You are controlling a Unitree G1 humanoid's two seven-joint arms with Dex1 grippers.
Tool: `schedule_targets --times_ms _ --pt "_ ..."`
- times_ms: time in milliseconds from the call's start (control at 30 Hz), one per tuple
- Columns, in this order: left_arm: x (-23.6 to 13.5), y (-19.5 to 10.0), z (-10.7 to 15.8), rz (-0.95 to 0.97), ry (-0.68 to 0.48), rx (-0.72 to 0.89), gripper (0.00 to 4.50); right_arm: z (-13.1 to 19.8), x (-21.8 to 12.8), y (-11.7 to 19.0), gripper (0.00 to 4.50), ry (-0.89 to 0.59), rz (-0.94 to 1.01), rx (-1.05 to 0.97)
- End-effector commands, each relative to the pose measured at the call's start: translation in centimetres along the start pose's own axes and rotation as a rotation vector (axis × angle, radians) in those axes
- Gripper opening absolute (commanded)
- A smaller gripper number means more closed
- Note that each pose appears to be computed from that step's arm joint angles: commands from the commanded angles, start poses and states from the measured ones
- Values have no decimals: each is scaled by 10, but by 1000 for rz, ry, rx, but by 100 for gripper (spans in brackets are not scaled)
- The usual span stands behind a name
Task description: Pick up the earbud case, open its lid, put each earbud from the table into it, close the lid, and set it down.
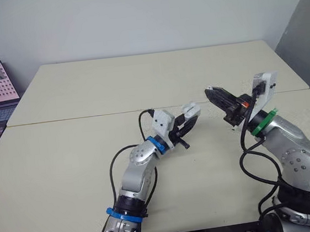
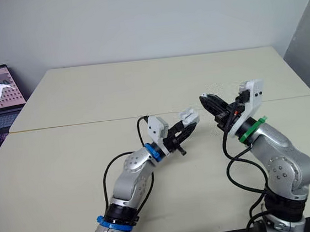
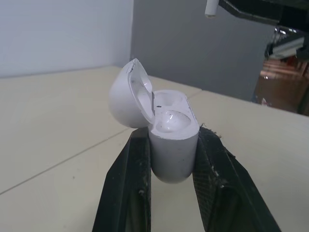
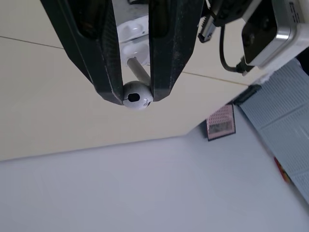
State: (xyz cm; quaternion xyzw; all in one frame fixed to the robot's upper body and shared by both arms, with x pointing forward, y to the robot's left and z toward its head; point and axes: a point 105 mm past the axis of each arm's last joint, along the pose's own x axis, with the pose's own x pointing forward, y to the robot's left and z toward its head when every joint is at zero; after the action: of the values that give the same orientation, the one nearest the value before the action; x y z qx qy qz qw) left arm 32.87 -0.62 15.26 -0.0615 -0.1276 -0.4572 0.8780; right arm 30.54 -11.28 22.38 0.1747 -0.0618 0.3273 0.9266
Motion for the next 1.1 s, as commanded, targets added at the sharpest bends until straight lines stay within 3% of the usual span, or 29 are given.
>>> schedule_targets --times_ms 33,533,1100 --pt "12 -2 19 17 -87 41 78 4 1 15 39 -46 25 -10" --pt "16 -12 21 17 -120 6 78 -23 3 15 39 -3 5 25" --pt "18 -21 21 -58 -109 -12 78 -31 0 9 39 6 -30 39"
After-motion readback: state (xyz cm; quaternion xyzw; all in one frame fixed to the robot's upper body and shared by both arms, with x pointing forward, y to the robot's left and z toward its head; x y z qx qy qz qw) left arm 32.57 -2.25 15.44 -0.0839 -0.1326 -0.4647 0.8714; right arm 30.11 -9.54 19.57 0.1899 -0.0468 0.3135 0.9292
